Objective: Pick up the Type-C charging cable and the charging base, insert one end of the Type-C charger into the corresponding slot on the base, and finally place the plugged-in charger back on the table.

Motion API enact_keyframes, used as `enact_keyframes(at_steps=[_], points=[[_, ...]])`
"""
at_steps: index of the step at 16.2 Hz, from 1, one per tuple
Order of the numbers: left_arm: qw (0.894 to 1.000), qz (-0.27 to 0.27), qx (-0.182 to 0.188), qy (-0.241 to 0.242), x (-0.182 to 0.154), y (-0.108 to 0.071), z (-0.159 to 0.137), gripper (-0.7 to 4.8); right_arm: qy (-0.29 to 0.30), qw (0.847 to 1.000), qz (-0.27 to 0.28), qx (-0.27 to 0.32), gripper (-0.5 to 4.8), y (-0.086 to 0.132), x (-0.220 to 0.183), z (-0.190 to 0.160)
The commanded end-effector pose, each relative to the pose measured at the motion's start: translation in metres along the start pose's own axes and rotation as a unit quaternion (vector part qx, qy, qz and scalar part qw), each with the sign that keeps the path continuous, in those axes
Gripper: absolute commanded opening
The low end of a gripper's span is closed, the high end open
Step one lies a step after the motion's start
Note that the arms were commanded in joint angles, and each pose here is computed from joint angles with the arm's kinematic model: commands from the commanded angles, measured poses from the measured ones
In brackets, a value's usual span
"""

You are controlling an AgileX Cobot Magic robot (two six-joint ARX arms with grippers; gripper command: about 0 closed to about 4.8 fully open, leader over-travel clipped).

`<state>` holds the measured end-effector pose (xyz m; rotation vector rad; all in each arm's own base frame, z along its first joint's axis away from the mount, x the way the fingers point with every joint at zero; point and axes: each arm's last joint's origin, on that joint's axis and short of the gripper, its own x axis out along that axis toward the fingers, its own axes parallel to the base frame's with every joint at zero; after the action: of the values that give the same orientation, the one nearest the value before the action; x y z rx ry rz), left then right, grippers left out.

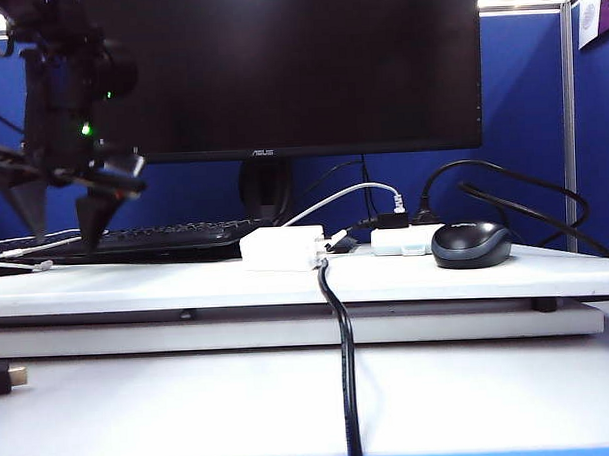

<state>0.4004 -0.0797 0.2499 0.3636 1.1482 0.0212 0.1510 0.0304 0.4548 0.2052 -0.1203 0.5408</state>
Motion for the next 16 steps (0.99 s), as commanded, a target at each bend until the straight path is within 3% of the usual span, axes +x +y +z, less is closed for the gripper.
enact_keyframes(at_steps=[1, 5, 11, 13, 16], points=[[1.0, 0.005, -0.015, -0.008, -0.001, 0.001, 0.003, 3.5, -0.01, 1.0, 0.006, -0.003, -0.01, 0.002, -0.001, 0.004], [1.0, 0.005, -0.016, 0.002, 0.011, -0.002, 0.003, 3.49, -0.01, 1.0, 0.006, -0.003, -0.01, 0.002, -0.001, 0.004], [0.998, -0.004, -0.015, 0.06, 0.037, -0.011, -0.004, 3.49, -0.01, 1.0, 0.006, -0.003, -0.01, 0.002, -0.001, 0.004], [0.994, -0.011, -0.043, 0.102, 0.036, -0.012, -0.012, 3.48, -0.011, 1.0, 0.006, -0.003, -0.01, 0.002, -0.001, 0.004], [0.988, -0.063, -0.083, 0.115, 0.038, -0.007, -0.014, 3.45, -0.01, 1.0, 0.011, -0.003, -0.01, 0.002, -0.002, 0.004]])
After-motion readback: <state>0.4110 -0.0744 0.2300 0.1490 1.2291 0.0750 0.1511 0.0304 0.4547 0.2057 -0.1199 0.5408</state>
